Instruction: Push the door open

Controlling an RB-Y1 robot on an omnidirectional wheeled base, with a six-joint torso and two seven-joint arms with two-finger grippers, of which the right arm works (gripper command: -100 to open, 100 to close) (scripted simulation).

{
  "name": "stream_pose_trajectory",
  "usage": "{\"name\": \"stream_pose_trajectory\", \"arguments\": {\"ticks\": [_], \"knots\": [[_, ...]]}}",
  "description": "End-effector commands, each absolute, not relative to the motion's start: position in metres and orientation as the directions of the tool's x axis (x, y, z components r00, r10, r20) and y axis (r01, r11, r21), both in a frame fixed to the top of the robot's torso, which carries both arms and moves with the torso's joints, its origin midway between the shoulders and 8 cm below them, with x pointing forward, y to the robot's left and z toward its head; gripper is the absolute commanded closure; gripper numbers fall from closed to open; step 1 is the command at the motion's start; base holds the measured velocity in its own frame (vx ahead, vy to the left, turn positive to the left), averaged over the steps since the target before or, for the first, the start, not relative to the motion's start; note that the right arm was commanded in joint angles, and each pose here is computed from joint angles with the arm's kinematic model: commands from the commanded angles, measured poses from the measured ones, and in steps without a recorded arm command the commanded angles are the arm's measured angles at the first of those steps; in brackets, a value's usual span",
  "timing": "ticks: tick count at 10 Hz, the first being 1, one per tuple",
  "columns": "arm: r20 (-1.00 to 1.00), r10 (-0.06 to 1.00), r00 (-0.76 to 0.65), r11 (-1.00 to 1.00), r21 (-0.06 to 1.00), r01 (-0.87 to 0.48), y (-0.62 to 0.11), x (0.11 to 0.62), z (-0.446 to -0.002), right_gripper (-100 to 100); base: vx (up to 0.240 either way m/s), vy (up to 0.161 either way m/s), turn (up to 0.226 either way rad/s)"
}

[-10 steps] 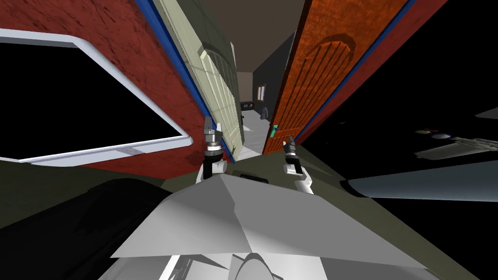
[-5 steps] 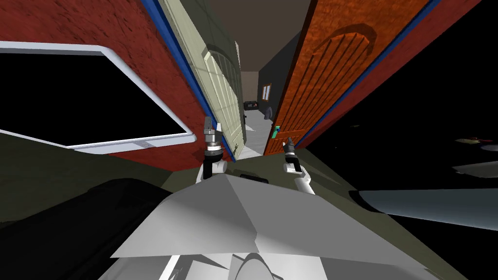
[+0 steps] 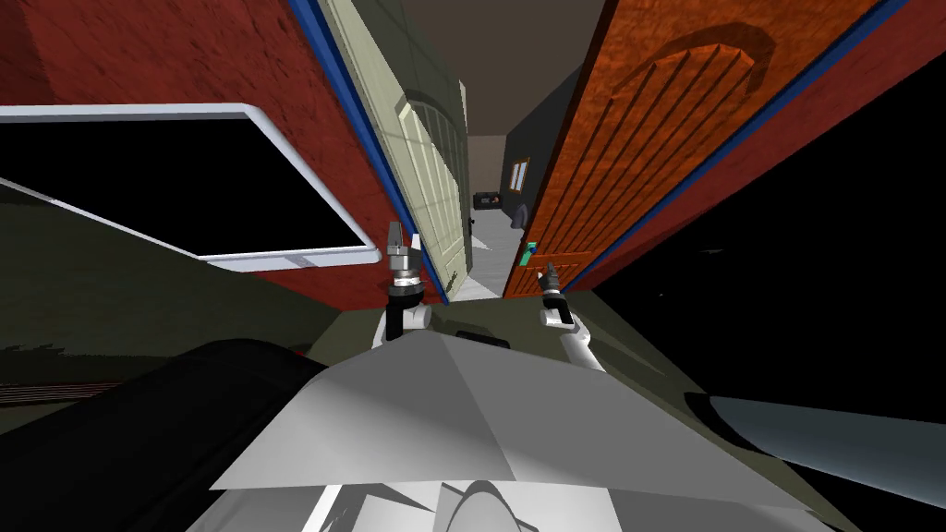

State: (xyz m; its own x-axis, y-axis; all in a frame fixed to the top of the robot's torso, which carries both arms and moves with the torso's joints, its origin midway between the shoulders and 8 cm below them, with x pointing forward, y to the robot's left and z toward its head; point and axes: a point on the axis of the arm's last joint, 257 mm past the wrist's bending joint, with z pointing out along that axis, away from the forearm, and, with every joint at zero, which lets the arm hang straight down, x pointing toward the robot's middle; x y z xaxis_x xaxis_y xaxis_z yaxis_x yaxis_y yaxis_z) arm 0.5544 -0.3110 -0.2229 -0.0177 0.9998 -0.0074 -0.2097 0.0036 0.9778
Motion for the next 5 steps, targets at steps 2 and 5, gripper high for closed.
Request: {"name": "stream_pose_trajectory", "arguments": {"ticks": [2, 5], "knots": [[-0.006, 1.000, -0.010, 0.004, 0.982, -0.187, -0.319, 0.560, -0.232, -100, 0.014, -0.103, 0.148], [-0.005, 1.000, 0.005, 0.006, 0.988, -0.153, -0.332, 0.568, -0.246, -100, 0.006, -0.087, 0.169]]}}
